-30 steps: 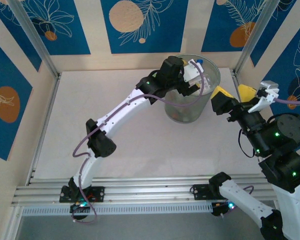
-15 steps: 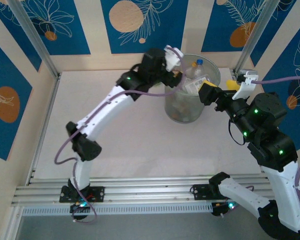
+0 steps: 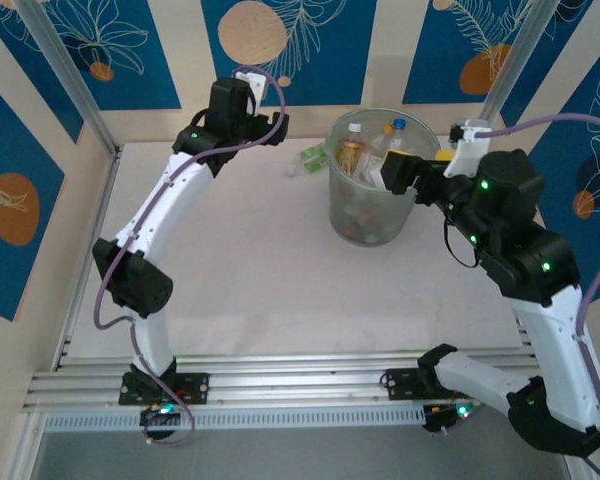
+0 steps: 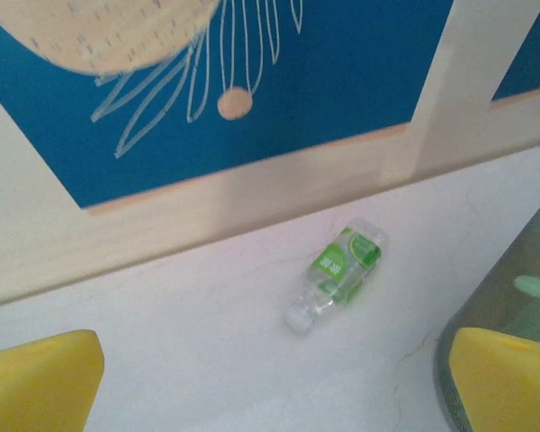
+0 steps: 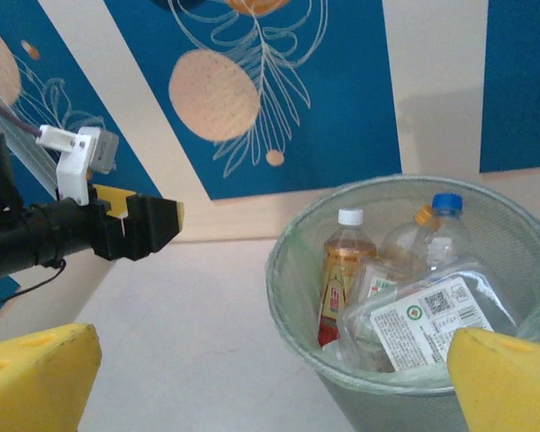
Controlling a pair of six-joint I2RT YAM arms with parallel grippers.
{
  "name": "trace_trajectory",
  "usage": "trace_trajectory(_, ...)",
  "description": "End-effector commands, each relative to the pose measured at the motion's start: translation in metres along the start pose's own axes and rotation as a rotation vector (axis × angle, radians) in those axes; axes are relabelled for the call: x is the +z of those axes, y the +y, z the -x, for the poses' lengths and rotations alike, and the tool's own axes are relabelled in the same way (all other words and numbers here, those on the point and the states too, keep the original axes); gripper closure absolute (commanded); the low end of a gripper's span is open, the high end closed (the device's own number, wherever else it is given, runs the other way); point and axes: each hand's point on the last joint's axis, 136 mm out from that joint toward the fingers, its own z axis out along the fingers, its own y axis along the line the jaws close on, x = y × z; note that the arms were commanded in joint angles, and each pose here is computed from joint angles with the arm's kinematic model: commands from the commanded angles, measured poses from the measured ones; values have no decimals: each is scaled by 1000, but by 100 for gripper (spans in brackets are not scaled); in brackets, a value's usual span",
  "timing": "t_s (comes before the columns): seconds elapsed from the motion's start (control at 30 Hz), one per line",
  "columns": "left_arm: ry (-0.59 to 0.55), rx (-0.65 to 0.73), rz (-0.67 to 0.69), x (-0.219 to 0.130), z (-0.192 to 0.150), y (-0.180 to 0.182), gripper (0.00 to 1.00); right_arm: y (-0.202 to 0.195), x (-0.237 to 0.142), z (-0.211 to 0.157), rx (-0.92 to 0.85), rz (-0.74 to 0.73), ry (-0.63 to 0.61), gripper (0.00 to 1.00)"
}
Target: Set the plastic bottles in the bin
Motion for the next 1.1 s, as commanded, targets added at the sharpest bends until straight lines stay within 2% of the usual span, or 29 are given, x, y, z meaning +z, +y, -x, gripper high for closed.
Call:
trace_trajectory(0.0, 111, -52, -98, 38, -33, -6, 3, -1, 2, -3, 6, -25, 25, 1)
trace_trajectory(0.17, 255, -126, -158, 89, -73, -4, 13, 3, 7, -5, 3, -16, 36, 1)
trace_trajectory(0.33, 342, -216, -182, 132, -110, -4, 22, 5, 6, -5, 9, -9, 34, 1)
trace_trajectory(0.47, 387, -314, -196, 158, -135, -1, 23, 7, 5, -5, 13, 0, 32, 1)
trace_trajectory(0.83, 381, -639, -291, 209, -162, -5, 23, 10, 12, -12, 24, 4, 38, 1)
trace_trajectory(1.07, 392, -704, -309, 226, -179, -7, 24, 7, 14, -15, 21, -13, 39, 1)
